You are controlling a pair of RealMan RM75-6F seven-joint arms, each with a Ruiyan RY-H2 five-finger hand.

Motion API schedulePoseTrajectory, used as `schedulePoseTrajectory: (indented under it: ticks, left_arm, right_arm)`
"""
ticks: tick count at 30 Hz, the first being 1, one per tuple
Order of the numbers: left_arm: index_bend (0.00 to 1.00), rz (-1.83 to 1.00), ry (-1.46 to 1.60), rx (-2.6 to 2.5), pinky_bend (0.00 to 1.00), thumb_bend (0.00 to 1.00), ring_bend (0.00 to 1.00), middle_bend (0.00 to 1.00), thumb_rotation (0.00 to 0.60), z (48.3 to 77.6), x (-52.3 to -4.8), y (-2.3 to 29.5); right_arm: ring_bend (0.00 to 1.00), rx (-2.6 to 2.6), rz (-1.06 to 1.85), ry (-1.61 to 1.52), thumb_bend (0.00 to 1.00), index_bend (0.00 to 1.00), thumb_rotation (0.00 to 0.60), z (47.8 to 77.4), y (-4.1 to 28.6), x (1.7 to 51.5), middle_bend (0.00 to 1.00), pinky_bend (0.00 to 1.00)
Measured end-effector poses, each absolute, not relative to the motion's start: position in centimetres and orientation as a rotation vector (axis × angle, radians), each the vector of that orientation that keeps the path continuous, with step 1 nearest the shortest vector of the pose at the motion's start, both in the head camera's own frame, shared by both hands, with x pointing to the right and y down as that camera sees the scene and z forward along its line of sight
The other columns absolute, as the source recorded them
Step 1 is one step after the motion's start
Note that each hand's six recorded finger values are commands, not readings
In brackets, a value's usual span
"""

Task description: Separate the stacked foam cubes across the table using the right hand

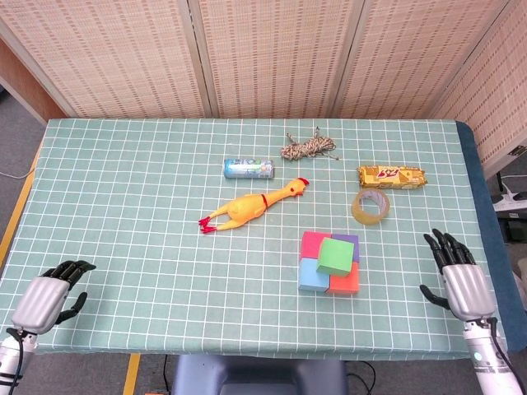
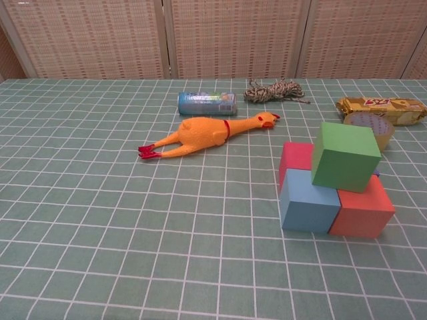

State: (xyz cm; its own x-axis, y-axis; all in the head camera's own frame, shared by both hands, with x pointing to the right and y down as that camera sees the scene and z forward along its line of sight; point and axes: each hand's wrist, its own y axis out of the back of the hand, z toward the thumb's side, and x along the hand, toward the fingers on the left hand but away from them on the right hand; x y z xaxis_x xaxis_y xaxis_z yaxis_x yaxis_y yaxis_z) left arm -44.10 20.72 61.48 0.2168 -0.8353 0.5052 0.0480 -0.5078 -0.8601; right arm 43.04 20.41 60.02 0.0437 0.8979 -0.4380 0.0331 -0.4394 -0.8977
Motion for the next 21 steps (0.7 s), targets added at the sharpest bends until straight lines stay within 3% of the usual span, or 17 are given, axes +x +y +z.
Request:
schedulePoseTrajectory:
  ticks: [13,21]
  left_arm:
    - [0.27,-1.379,0.765,-1.705,0.44,0.46,0.23,0.25,0.600,60.9,-43.9,20.9]
    - [0.27,-1.392,0.777,-1.688,0.44,0.47,0.23,0.25,0.600,60.7,-44.3,20.7]
  right_arm:
    - [0.00,-1.728,1.158,-0.988,0.06,0.00,0.600,58.6,20.8,40.4,0.00,0.13]
    - [0.00,-1.901,1.006,-0.959,0.06,0.00,0.600,60.3,18.6,36.5,0.00,0.12]
